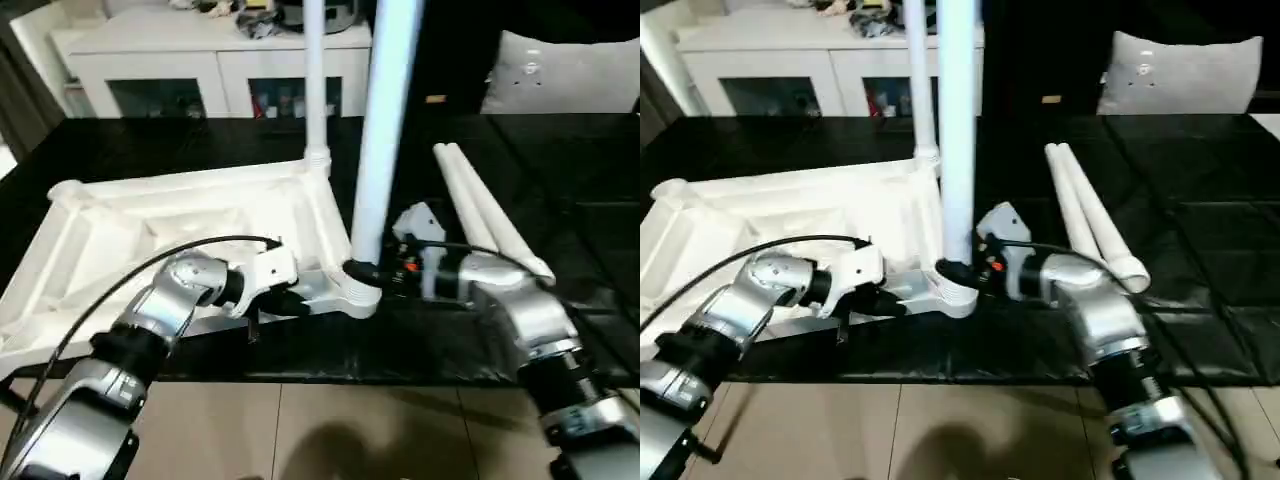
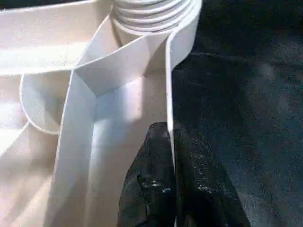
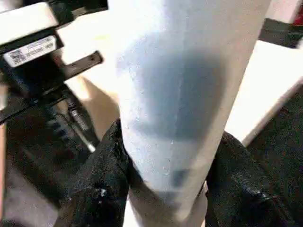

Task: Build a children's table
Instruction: Insert table leg to table base

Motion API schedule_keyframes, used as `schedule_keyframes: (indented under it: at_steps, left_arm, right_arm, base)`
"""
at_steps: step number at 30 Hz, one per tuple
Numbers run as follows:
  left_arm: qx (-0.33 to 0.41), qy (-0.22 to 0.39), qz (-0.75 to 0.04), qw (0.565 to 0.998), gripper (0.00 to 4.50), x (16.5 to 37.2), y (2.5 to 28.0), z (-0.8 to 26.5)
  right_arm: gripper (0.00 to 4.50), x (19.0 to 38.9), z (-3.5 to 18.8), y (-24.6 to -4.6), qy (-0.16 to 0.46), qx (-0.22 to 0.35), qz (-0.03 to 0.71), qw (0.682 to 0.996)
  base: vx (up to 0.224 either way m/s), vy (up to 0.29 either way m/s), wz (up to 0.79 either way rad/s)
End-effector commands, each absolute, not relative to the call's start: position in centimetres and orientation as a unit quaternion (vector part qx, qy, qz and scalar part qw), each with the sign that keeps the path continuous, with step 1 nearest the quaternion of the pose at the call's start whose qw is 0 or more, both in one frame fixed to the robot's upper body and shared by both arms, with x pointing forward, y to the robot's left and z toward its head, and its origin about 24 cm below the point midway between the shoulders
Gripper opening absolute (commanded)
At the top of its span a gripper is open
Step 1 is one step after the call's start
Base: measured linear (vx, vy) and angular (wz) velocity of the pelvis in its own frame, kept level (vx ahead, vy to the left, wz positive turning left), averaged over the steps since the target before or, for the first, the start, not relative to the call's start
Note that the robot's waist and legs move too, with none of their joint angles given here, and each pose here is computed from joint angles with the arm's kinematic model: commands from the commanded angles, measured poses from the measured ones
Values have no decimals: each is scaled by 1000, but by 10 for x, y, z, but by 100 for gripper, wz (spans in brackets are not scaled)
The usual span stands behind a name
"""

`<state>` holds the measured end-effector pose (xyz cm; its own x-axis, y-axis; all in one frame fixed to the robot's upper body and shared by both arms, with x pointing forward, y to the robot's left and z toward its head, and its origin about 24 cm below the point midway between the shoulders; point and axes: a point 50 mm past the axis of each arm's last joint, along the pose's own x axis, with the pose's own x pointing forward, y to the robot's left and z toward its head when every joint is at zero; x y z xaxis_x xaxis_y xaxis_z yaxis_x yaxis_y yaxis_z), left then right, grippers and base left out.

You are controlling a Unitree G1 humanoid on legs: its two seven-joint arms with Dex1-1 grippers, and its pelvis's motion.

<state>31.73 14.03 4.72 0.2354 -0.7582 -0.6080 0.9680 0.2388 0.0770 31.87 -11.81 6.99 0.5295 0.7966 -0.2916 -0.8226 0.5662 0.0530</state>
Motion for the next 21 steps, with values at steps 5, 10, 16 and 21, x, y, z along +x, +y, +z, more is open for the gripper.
schedule_keyframes:
  at_steps: [5,10,16,21]
  left_arm:
    - [155,182,-551,799,0,307,84,63]
    - [161,150,-500,838,0,308,45,71]
    - [182,132,-484,846,0,308,35,79]
    - [205,142,-470,847,0,310,50,75]
  right_arm:
    - [187,321,17,-122,277,-17,277,920]
    - [187,329,15,-111,275,-9,211,938]
    - [187,331,12,-107,288,10,182,940]
    - [257,334,13,-105,276,8,195,941]
  base:
    - [0,0,0]
    - [0,0,0]
    - [-19,6,-1]
    - [68,-24,-15]
